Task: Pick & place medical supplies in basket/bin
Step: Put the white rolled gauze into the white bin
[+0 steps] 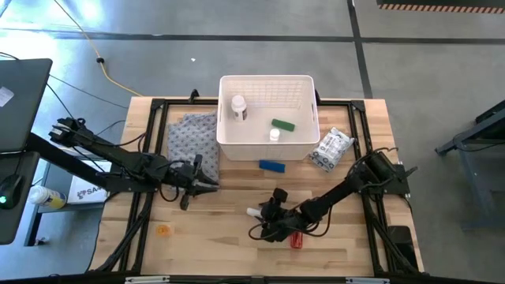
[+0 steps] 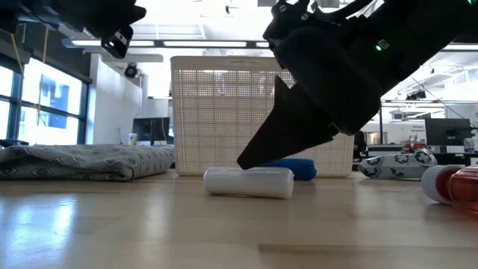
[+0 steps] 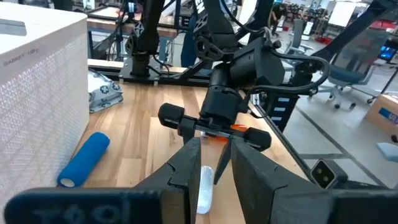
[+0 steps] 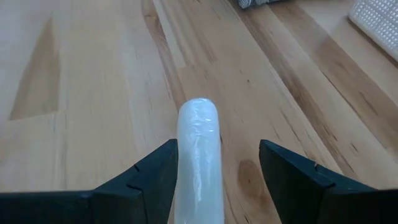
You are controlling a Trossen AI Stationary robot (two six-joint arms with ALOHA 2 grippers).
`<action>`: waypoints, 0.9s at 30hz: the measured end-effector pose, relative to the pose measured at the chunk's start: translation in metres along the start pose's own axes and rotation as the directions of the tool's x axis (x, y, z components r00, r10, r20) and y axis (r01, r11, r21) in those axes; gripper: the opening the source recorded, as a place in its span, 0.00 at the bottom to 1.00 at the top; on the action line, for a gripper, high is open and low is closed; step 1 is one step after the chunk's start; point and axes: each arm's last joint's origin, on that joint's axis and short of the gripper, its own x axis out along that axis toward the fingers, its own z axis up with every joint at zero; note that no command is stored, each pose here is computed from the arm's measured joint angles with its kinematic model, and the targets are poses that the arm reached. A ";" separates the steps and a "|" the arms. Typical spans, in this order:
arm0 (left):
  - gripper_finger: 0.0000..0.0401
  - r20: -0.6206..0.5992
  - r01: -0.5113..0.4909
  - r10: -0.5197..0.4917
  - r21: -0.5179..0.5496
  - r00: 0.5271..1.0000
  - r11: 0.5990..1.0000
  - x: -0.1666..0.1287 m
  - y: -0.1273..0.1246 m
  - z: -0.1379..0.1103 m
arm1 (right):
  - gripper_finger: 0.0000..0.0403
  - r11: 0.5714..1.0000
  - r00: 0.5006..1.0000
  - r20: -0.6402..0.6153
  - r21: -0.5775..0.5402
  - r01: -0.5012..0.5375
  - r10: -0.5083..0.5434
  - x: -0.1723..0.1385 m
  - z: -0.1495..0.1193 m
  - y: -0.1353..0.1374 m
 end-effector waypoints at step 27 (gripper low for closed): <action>0.31 -0.023 -0.025 0.025 0.007 0.999 1.000 0.002 0.001 -0.003 | 0.53 1.000 0.999 -0.047 0.000 0.012 -0.012 0.009 -0.018 -0.004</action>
